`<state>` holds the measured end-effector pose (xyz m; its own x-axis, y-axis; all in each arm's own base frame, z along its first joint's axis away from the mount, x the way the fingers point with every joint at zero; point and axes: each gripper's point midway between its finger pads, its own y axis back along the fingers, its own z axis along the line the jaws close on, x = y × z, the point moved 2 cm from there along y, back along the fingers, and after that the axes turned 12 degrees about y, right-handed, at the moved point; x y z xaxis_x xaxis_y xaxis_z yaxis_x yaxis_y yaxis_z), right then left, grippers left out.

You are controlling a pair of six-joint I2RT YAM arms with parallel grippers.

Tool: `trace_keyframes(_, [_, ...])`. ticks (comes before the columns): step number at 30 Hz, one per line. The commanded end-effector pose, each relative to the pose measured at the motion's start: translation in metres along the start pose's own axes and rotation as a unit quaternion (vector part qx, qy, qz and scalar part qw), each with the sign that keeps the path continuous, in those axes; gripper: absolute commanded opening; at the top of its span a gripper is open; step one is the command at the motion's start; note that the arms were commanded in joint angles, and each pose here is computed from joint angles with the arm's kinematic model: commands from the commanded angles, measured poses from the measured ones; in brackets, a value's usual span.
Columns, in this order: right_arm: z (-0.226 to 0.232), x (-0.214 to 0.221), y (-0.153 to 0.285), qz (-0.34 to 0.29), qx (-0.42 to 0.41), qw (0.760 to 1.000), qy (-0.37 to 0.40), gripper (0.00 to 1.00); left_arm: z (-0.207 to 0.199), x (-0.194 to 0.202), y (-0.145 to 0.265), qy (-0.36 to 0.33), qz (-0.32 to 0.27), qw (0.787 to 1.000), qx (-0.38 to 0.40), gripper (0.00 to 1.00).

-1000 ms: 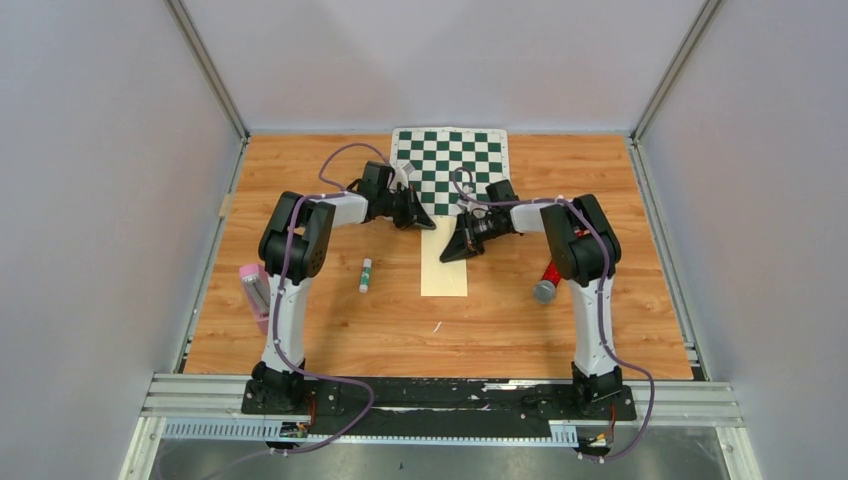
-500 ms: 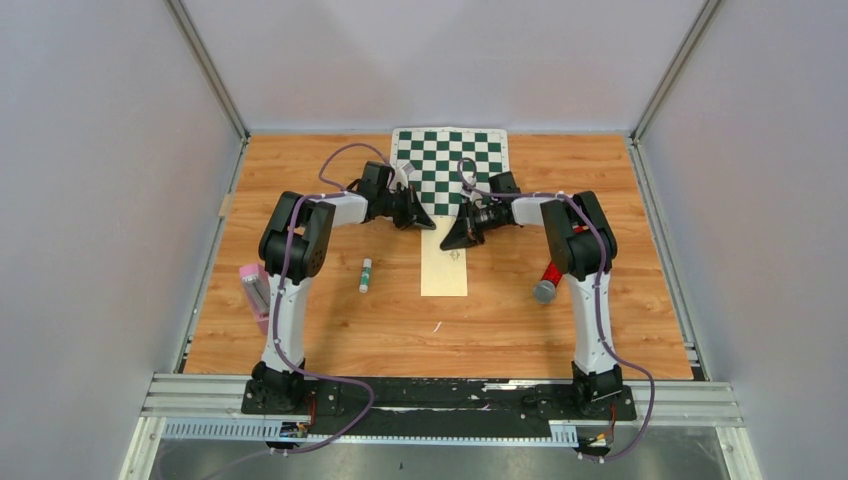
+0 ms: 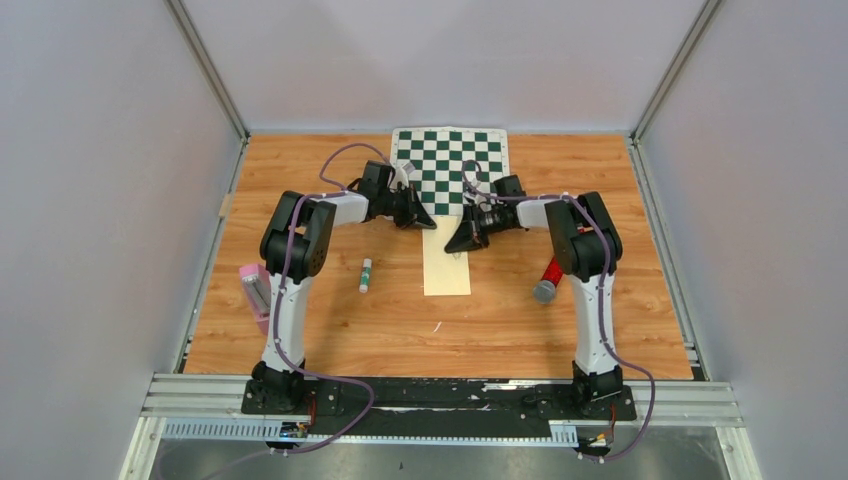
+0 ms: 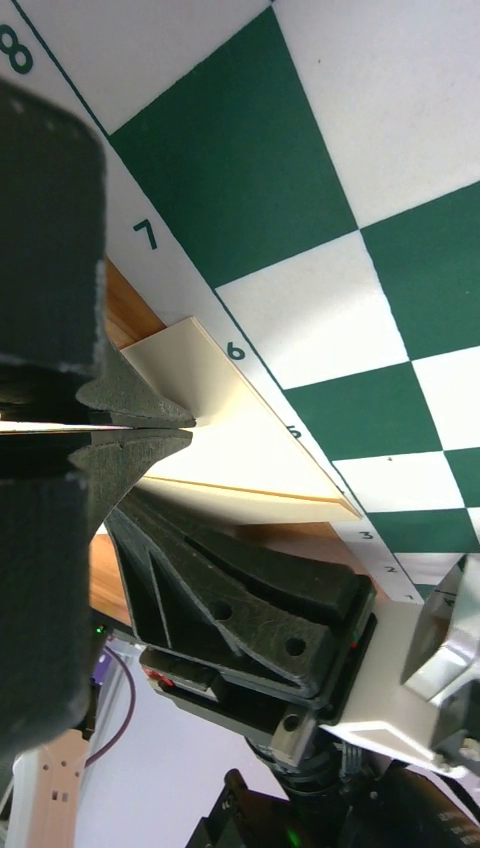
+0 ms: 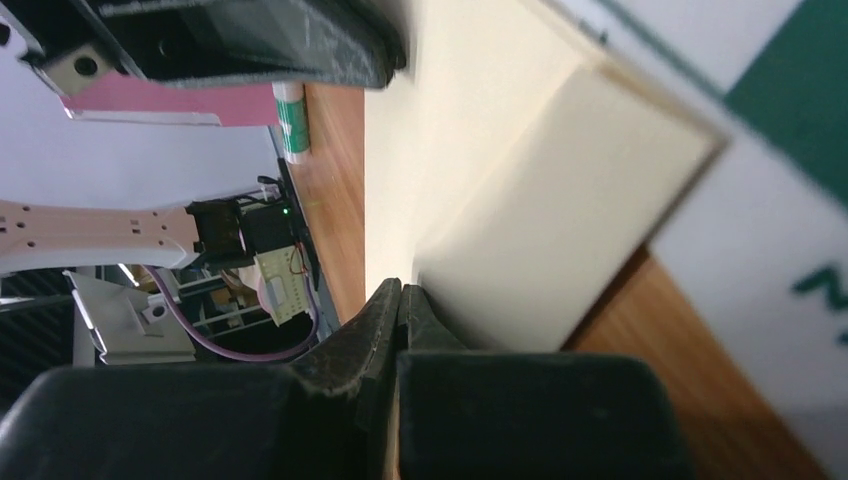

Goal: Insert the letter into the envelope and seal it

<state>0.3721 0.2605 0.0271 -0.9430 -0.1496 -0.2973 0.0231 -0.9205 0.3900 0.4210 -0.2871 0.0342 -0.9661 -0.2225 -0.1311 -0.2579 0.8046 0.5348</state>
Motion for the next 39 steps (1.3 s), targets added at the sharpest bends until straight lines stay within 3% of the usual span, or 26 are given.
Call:
trace_keyframes(1, [0.004, 0.028, 0.003, 0.023, 0.018, 0.999, 0.045, 0.0, 0.048, 0.008, -0.011, 0.032, -0.007, 0.996, -0.079, 0.0])
trace_keyframes(9, [0.019, 0.031, 0.002, 0.031, 0.012, 0.996, 0.082, 0.0, 0.044, 0.005, -0.009, 0.023, -0.01, 0.997, -0.078, 0.0])
trace_keyframes(13, [0.054, -0.003, 0.017, 0.003, -0.013, 0.988, 0.157, 0.0, 0.015, -0.005, 0.002, -0.008, -0.013, 0.998, -0.053, 0.03])
trace_keyframes(16, [0.095, -0.045, 0.054, -0.043, -0.007, 0.972, 0.232, 0.0, -0.024, -0.015, 0.023, -0.059, -0.019, 0.998, -0.028, 0.19])
trace_keyframes(18, [0.121, -0.073, 0.086, -0.079, 0.014, 0.959, 0.273, 0.01, -0.056, -0.026, 0.047, -0.129, -0.028, 0.991, -0.02, 0.27])
trace_keyframes(20, [0.138, -0.096, 0.117, -0.112, 0.049, 0.943, 0.311, 0.12, -0.081, -0.041, 0.074, -0.19, -0.056, 0.98, -0.032, 0.34])
trace_keyframes(21, [0.143, -0.107, 0.132, -0.13, 0.076, 0.932, 0.329, 0.22, -0.101, -0.047, 0.092, -0.215, -0.074, 0.973, -0.033, 0.37])
trace_keyframes(25, [0.158, -0.157, 0.202, -0.214, 0.229, 0.864, 0.394, 0.69, -0.133, -0.085, 0.156, -0.306, -0.176, 0.933, -0.078, 0.53])
trace_keyframes(26, [0.156, -0.172, 0.225, -0.241, 0.292, 0.839, 0.391, 0.78, -0.132, -0.097, 0.171, -0.317, -0.203, 0.921, -0.098, 0.64])
trace_keyframes(28, [0.167, -0.19, 0.262, -0.278, 0.349, 0.8, 0.401, 0.9, -0.143, -0.116, 0.205, -0.34, -0.257, 0.897, -0.121, 0.72])
trace_keyframes(32, [0.186, -0.215, 0.348, -0.39, 0.472, 0.723, 0.32, 0.96, -0.168, -0.145, 0.274, -0.376, -0.366, 0.833, -0.176, 0.76])
trace_keyframes(36, [0.205, -0.218, 0.407, -0.463, 0.567, 0.63, 0.26, 1.0, -0.188, -0.155, 0.32, -0.414, -0.434, 0.772, -0.212, 0.79])
trace_keyframes(39, [0.22, -0.213, 0.426, -0.489, 0.587, 0.596, 0.247, 1.0, -0.192, -0.157, 0.341, -0.42, -0.46, 0.749, -0.226, 0.83])
